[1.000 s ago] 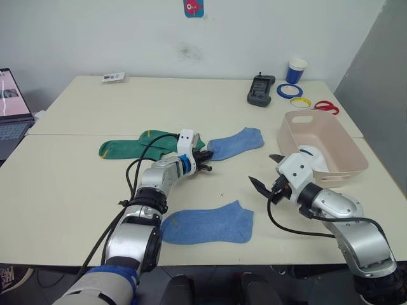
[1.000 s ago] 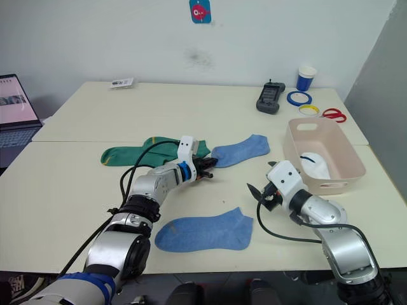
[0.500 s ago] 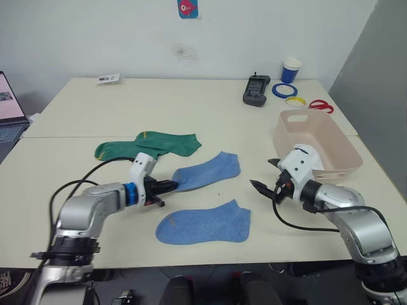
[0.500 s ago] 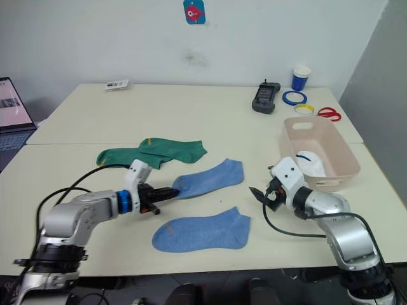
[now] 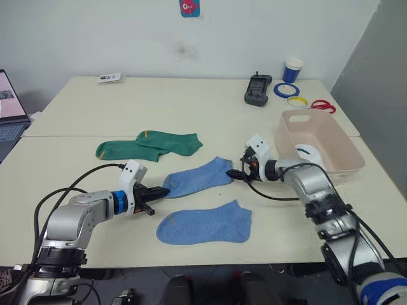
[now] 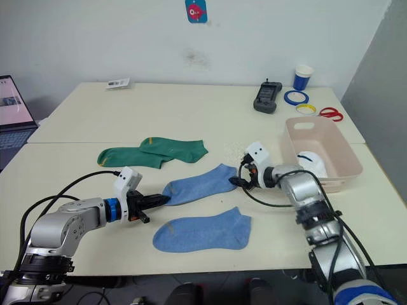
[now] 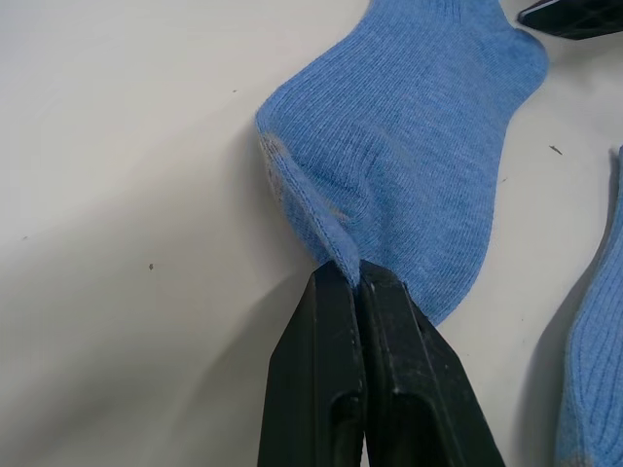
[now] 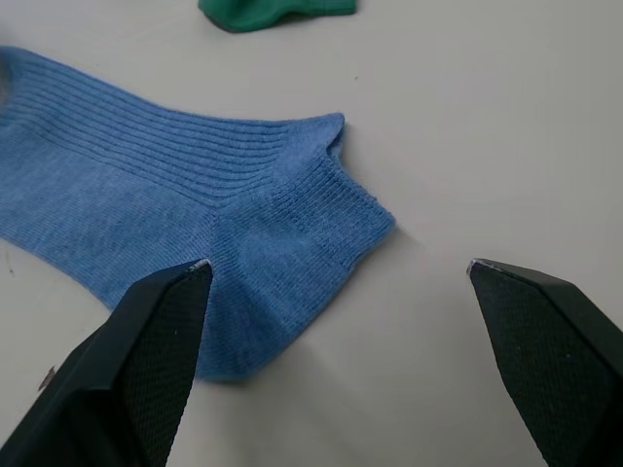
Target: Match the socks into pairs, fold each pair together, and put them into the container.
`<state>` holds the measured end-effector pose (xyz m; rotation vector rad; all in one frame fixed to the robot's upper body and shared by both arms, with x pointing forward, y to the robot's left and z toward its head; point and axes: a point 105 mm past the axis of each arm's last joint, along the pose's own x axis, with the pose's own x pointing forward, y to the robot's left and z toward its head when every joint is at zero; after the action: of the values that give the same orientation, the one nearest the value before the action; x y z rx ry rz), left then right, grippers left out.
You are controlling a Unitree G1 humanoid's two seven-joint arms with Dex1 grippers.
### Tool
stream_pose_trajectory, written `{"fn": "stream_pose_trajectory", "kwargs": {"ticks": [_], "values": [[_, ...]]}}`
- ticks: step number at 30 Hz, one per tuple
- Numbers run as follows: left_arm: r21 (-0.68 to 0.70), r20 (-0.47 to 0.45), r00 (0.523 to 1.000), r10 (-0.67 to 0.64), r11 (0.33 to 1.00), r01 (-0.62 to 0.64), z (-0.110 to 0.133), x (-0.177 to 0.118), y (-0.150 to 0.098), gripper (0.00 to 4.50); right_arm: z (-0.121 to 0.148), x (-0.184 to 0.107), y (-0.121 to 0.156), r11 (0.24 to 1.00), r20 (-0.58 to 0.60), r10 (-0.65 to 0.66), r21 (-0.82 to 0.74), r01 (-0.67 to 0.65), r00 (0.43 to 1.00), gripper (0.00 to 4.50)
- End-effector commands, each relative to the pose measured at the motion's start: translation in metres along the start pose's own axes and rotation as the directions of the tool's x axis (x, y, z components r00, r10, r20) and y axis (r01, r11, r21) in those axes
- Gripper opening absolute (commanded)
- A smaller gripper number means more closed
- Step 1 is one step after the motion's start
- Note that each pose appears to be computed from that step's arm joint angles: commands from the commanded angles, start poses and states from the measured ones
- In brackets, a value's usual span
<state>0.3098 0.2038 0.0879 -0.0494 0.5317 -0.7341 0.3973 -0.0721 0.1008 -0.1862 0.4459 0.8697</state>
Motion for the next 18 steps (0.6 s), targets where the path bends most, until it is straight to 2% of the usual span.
{"fn": "stream_pose_trajectory", "kwargs": {"ticks": [1,3,4,6,16,18], "values": [[0.038,0.028,1.0,0.003,0.999,-0.004,0.008,-0.002,-0.003,0.03,0.009,0.006,-0.001,1.0,0.014,0.028,-0.013,-0.028,1.0,4.5],[0.038,0.029,1.0,0.005,0.999,-0.007,0.007,-0.002,-0.003,0.03,0.011,0.01,0.001,0.999,0.025,0.045,0.003,-0.045,0.999,4.5],[0.037,0.029,1.0,0.005,0.999,-0.006,0.006,-0.002,-0.004,0.0,0.013,0.012,0.003,0.998,0.034,0.057,0.015,-0.058,0.998,4.11],[0.037,0.029,1.0,0.005,0.999,-0.006,0.005,-0.002,-0.005,0.0,0.016,0.014,0.005,0.997,0.047,0.073,0.025,-0.074,0.996,3.62],[0.059,0.04,0.999,0.03,0.998,-0.032,0.006,-0.001,-0.002,0.0,0.029,0.007,0.004,0.993,0.091,0.078,0.084,-0.085,0.993,0.03],[0.072,0.056,0.998,0.017,0.997,-0.021,0.01,-0.002,-0.004,0.0,0.032,0.001,0.005,0.991,0.104,0.082,0.097,-0.093,0.991,0.03]]}}
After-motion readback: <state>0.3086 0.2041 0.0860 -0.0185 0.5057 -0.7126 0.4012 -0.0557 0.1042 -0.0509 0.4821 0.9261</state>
